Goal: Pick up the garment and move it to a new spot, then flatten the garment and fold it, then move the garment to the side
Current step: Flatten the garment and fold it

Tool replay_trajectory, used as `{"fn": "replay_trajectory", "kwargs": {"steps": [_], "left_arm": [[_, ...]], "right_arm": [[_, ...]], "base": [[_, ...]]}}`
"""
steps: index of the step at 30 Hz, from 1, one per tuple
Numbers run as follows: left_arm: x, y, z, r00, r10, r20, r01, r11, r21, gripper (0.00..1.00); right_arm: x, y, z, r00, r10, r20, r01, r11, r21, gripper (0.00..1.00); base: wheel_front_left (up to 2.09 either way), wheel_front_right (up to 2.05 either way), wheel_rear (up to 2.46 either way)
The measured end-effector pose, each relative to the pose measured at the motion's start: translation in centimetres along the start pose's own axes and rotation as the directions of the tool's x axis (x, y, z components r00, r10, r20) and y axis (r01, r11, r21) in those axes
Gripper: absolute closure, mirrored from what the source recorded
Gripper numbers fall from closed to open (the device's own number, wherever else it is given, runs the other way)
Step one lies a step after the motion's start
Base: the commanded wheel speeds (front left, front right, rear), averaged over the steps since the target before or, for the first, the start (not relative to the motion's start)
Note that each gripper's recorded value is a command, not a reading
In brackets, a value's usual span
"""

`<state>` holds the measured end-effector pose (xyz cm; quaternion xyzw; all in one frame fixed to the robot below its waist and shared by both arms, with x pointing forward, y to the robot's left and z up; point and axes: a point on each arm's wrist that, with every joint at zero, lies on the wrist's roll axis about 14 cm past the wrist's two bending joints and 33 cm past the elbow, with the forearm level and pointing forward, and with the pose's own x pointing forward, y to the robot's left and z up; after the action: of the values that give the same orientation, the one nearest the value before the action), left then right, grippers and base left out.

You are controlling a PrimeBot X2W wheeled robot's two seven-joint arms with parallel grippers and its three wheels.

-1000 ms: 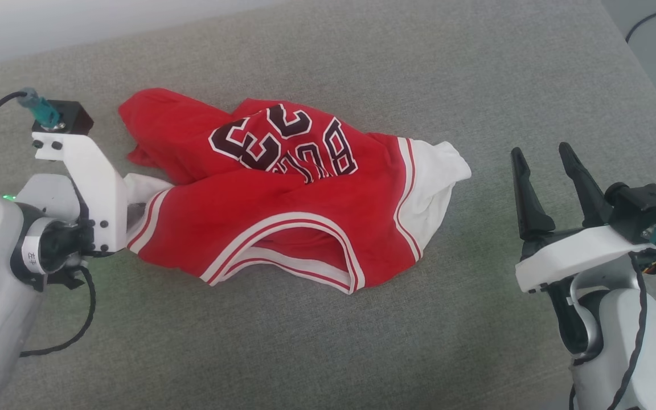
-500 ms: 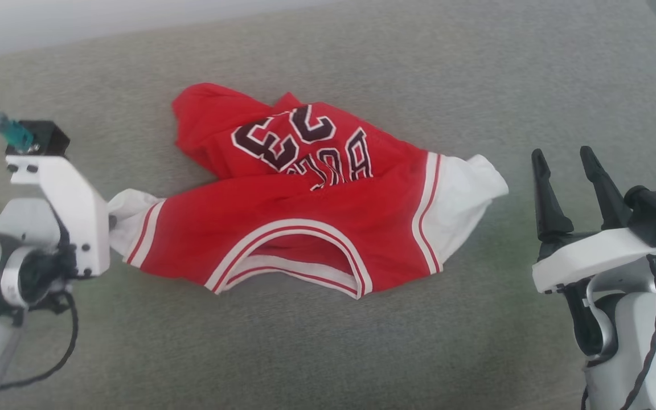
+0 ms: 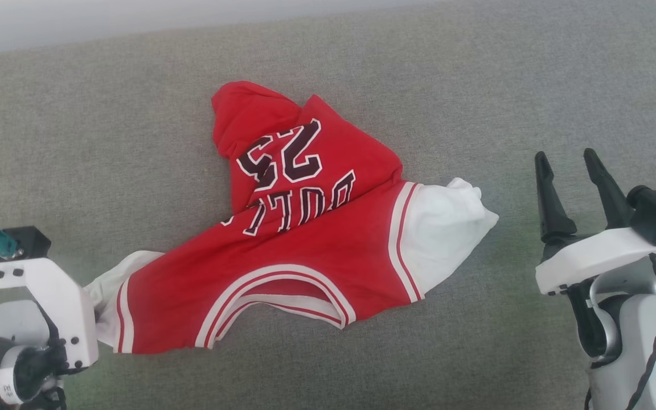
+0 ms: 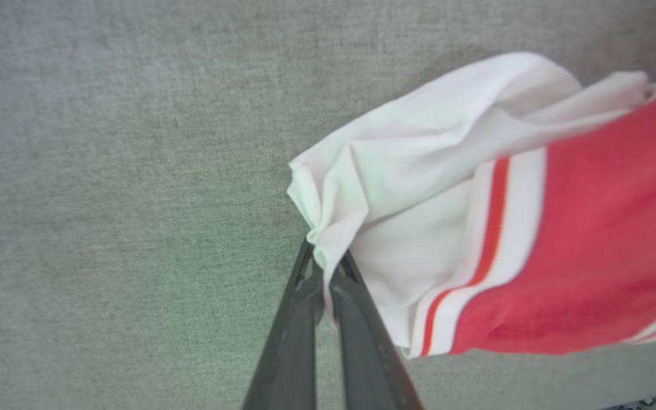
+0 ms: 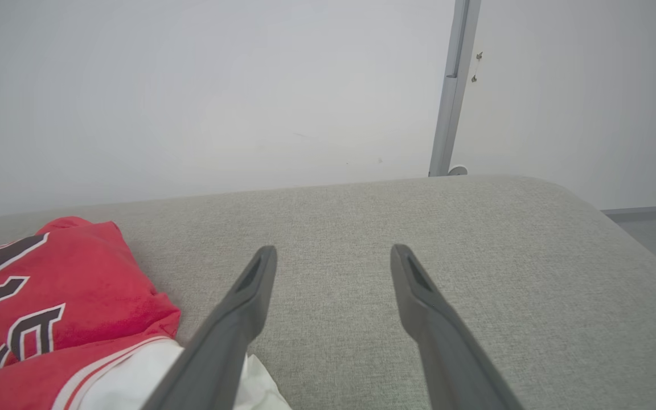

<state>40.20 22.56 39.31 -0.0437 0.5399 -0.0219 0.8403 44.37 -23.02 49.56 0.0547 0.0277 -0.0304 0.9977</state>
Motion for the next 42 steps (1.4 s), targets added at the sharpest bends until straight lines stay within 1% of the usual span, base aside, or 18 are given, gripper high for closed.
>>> {"fn": "replay_trajectory", "kwargs": {"steps": [7,9,10,11,16,22,26,27,28,29,32,35,38,39,42], "left_arm": [[1.1,0.3,-1.2,1.0,-0.011,-0.013,0.01,0.999,-0.045,1.0],[1.2,0.3,-1.1,1.0,-0.017,0.0,0.017,0.999,-0.046,0.58],[1.2,0.3,-1.1,1.0,-0.018,0.002,0.018,0.999,-0.044,0.14],[1.1,0.3,-0.9,1.0,-0.02,0.01,0.02,0.999,-0.04,0.0],[0.9,0.2,0.1,0.999,-0.019,0.026,0.019,1.0,-0.017,0.0],[1.2,0.3,-0.3,0.999,0.006,-0.033,-0.006,1.0,0.004,0.0],[1.8,0.3,-0.7,0.997,0.012,-0.07,-0.013,1.0,-0.009,0.0],[1.9,0.3,-0.8,0.997,0.012,-0.075,-0.013,1.0,-0.008,0.08],[2.1,0.4,-0.9,0.997,0.01,-0.081,-0.011,1.0,-0.005,0.82],[2.3,0.5,-0.9,0.996,0.011,-0.087,-0.011,1.0,0.0,1.0],[2.8,0.7,-1.0,0.996,-0.001,-0.087,0.0,1.0,-0.006,1.0],[3.1,0.5,-1.0,0.996,-0.024,-0.08,0.023,1.0,-0.021,1.0],[3.3,0.4,-0.8,0.997,-0.037,-0.067,0.035,0.999,-0.029,1.0],[3.4,0.2,-0.8,0.997,-0.045,-0.06,0.043,0.999,-0.034,1.0],[3.5,0.1,-0.7,0.997,-0.048,-0.052,0.046,0.998,-0.032,1.0]], "right_arm": [[-0.1,0.6,0.0,1.0,0.018,-0.01,-0.018,1.0,0.001,0.0],[-0.2,0.7,-0.1,1.0,0.019,-0.015,-0.019,1.0,0.001,0.0],[-0.3,0.7,-0.1,1.0,0.02,-0.016,-0.02,1.0,0.001,0.0],[-0.4,0.7,-0.1,1.0,0.02,-0.018,-0.02,1.0,0.001,0.0],[-0.7,0.5,-0.1,1.0,0.019,-0.024,-0.019,1.0,-0.001,0.0],[-0.9,0.3,-0.1,0.999,0.013,-0.032,-0.013,1.0,-0.004,0.0],[-0.9,0.1,-0.6,0.999,0.008,-0.054,-0.008,1.0,0.0,0.0],[-1.0,0.0,-0.8,0.998,0.006,-0.062,-0.006,1.0,0.0,0.0],[-1.0,0.0,-1.1,0.997,0.006,-0.075,-0.006,1.0,0.002,0.0],[-1.0,0.0,-1.6,0.996,0.007,-0.094,-0.007,1.0,0.006,0.0],[-1.2,0.6,-3.4,0.984,0.028,-0.174,-0.024,0.999,0.024,0.0],[-1.4,1.4,-5.5,0.959,0.062,-0.278,-0.052,0.998,0.043,0.0],[-1.7,2.6,-7.4,0.917,0.112,-0.382,-0.099,0.994,0.054,0.0],[-1.7,3.3,-8.3,0.887,0.141,-0.439,-0.128,0.99,0.06,0.0],[-1.3,3.9,-9.6,0.838,0.168,-0.519,-0.172,0.984,0.042,0.0]], "base": [[0.0,0.0,0.0],[0.0,0.0,0.0],[0.0,0.0,0.0],[0.0,0.0,0.0],[0.0,0.0,0.0],[0.0,0.0,0.0],[0.0,0.0,0.0],[0.0,0.0,0.0],[0.0,0.0,0.0],[0.0,0.0,0.0],[0.0,0.0,0.0],[0.0,0.0,0.0],[0.0,0.0,0.0],[0.0,0.0,0.0],[0.0,0.0,0.0]]}}
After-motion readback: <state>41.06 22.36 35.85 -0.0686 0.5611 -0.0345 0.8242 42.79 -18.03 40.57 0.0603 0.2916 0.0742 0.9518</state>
